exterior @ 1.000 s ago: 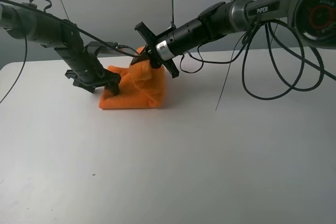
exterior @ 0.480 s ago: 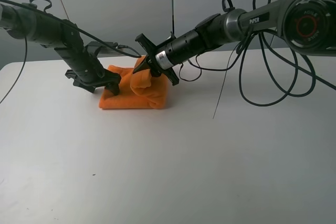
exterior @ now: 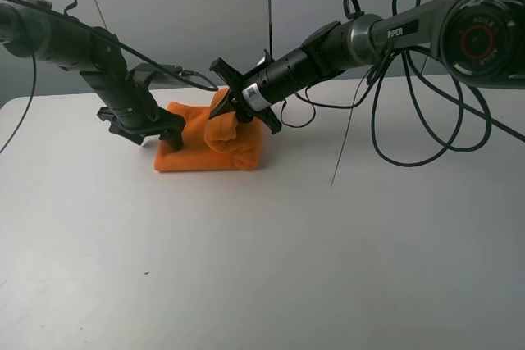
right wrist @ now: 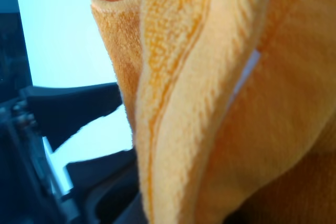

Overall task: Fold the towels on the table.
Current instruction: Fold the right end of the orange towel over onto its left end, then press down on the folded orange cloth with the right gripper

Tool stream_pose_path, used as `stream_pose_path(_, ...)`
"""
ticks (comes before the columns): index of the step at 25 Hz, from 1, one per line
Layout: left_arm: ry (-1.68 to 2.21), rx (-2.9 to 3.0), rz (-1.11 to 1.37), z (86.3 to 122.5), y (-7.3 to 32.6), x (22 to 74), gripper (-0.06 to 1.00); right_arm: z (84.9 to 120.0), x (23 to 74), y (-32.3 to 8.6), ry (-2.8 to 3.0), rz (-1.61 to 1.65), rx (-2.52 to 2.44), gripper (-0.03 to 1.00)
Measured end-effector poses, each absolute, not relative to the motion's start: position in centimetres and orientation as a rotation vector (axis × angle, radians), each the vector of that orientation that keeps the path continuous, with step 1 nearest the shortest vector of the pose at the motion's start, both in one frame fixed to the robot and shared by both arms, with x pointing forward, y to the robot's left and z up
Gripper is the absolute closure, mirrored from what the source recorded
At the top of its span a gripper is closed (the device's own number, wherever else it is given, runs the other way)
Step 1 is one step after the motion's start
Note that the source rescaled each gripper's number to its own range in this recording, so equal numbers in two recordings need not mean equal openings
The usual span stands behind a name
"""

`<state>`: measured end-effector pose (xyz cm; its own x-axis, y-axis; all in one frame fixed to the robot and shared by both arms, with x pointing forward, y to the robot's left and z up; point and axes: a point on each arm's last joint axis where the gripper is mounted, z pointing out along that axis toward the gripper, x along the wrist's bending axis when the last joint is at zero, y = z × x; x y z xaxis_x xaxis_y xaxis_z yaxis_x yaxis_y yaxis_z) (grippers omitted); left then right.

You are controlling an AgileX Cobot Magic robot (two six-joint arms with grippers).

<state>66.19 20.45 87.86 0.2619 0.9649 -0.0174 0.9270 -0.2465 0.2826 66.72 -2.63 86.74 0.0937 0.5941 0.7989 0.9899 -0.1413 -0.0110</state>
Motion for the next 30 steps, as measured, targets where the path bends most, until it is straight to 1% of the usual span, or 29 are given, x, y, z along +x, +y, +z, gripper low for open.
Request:
stream_pose_path(5,1.723,2.295,0.304,91.5,21.0,65.8,-0.06,86.7,66.7,-2.6,-1.564,-0.893,-1.798,0.93)
stream_pose_path(13,1.714,2.154,0.466,99.2,23.7,65.0,-0.06,86.8,66.6,-2.6,-1.574,-0.892,-1.775,0.93)
stream_pose_path(14,1.716,2.128,0.487,100.1,24.2,64.9,-0.06,86.8,66.6,-2.5,-1.572,-0.89,-1.767,0.91)
stream_pose_path(16,1.718,2.084,0.526,102.0,25.0,64.4,-0.06,87.0,66.5,-2.4,-1.56,-0.904,-1.742,0.8)
stream_pose_path(19,1.723,2.022,0.571,104.2,26.2,63.7,-0.06,87.8,66.5,-2.1,-1.518,-0.956,-1.684,0.48)
stream_pose_path(21,1.729,1.994,0.586,105.3,26.8,63.3,-0.06,88.9,66.6,-1.9,-1.476,-0.997,-1.654,0.32)
stream_pose_path(22,1.729,1.985,0.593,105.7,26.9,63.1,-0.06,89.3,66.6,-1.8,-1.463,-1.008,-1.643,0.29)
stream_pose_path(24,1.733,1.974,0.601,106.1,27.2,63.0,-0.06,90.1,66.4,-1.6,-1.459,-1.021,-1.621,0.27)
stream_pose_path(30,1.727,1.962,0.613,106.7,27.3,62.7,-0.06,90.2,64.2,1.4,-1.505,-0.981,-1.553,0.26)
